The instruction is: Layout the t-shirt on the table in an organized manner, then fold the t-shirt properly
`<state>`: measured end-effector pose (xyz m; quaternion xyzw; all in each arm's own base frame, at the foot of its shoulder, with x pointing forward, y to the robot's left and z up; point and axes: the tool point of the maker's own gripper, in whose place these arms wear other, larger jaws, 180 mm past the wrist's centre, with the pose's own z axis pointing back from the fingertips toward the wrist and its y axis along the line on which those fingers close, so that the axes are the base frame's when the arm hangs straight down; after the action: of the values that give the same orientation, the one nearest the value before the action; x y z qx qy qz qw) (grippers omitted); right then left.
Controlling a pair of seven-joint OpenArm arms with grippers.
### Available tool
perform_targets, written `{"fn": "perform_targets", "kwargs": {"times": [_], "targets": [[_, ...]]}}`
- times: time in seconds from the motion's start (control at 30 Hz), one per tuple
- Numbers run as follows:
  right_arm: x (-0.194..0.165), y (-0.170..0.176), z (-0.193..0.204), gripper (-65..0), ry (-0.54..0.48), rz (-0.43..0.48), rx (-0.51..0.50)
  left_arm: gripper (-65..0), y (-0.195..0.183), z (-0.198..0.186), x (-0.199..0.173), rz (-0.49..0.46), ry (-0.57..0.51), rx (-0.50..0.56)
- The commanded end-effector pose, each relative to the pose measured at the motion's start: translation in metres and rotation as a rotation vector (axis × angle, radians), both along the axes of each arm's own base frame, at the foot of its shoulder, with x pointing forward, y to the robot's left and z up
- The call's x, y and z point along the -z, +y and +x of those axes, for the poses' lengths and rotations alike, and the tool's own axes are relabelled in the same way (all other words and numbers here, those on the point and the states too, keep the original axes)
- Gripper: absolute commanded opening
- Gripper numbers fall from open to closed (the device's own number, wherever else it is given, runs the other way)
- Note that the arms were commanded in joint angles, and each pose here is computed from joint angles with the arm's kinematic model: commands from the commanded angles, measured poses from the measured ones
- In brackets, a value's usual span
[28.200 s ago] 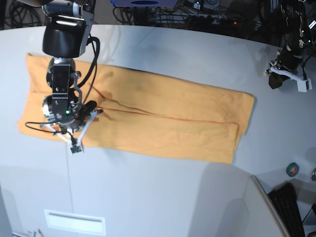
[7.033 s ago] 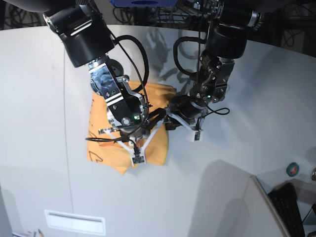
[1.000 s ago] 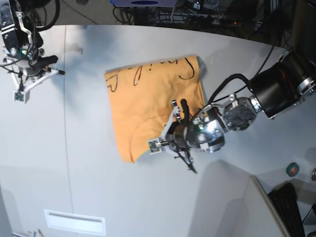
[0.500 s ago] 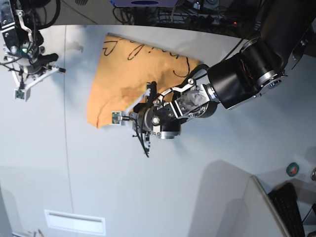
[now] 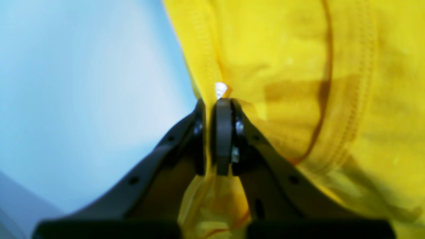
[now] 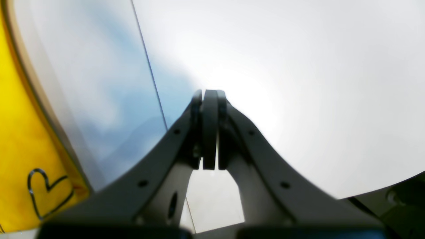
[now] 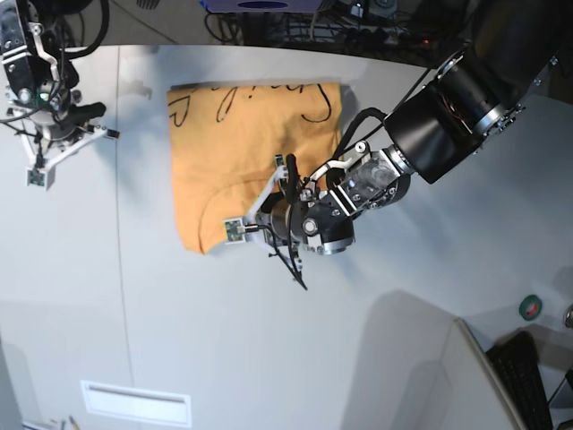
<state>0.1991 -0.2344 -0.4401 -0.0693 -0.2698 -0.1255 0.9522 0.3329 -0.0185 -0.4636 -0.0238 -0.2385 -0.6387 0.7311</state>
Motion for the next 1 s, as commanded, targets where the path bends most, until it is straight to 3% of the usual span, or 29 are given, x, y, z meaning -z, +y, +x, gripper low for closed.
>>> {"fn": "perform_targets", "kwargs": {"times": [0.0,0.1,0.3,0.37,0.4,0.47,0.53,0.63,0.67,0.7,0.8,0.97], "targets": [[-0.008,-0.005,0.008,-65.0,-0.035,-0.02,-0.011,-65.0,-0.008,0.019,-0.019,-0.033,-0.053,0.0],[-0.006,-0.004,0.005,-65.0,-0.028,-0.02,-0.013,-65.0,-0.007,0.026,-0.025,-0.033,-0.069,-0.004],[-0.004,-0.004,-0.001,-65.0,-0.015,-0.019,-0.013,-20.1,-0.009,0.038,-0.038,-0.046,-0.101,-0.004],[-0.004,-0.003,-0.001,-65.0,-0.017,-0.017,-0.014,-10.2,-0.019,0.037,-0.049,-0.08,-0.123,0.012],[-0.004,-0.002,-0.003,-65.0,-0.015,-0.016,-0.015,-8.7,-0.018,0.04,-0.058,-0.101,-0.141,0.001],[-0.009,0.0,-0.007,-65.0,-0.022,-0.011,-0.022,-10.4,-0.011,0.041,-0.072,-0.16,-0.158,-0.052],[-0.018,0.005,-0.011,-65.0,-0.036,-0.006,-0.039,-18.6,0.003,0.043,-0.095,-0.216,-0.193,-0.146],[-0.025,0.011,-0.028,-65.0,-0.025,0.007,-0.054,-44.8,0.043,0.035,-0.127,-0.246,-0.249,-0.296],[-0.028,0.005,-0.038,-65.0,-0.015,-0.003,-0.049,-57.9,0.061,0.027,-0.135,-0.246,-0.27,-0.341],[-0.028,0.004,-0.048,-65.0,0.0,-0.006,-0.047,-65.0,0.077,0.019,-0.14,-0.242,-0.284,-0.378],[-0.025,0.002,-0.085,-65.0,0.073,-0.006,-0.049,-65.0,0.135,-0.025,-0.134,-0.192,-0.278,-0.489],[-0.005,0.01,-0.152,-65.0,0.246,0.013,-0.066,-65.0,0.2,-0.111,-0.08,-0.073,-0.115,-0.587]]}}
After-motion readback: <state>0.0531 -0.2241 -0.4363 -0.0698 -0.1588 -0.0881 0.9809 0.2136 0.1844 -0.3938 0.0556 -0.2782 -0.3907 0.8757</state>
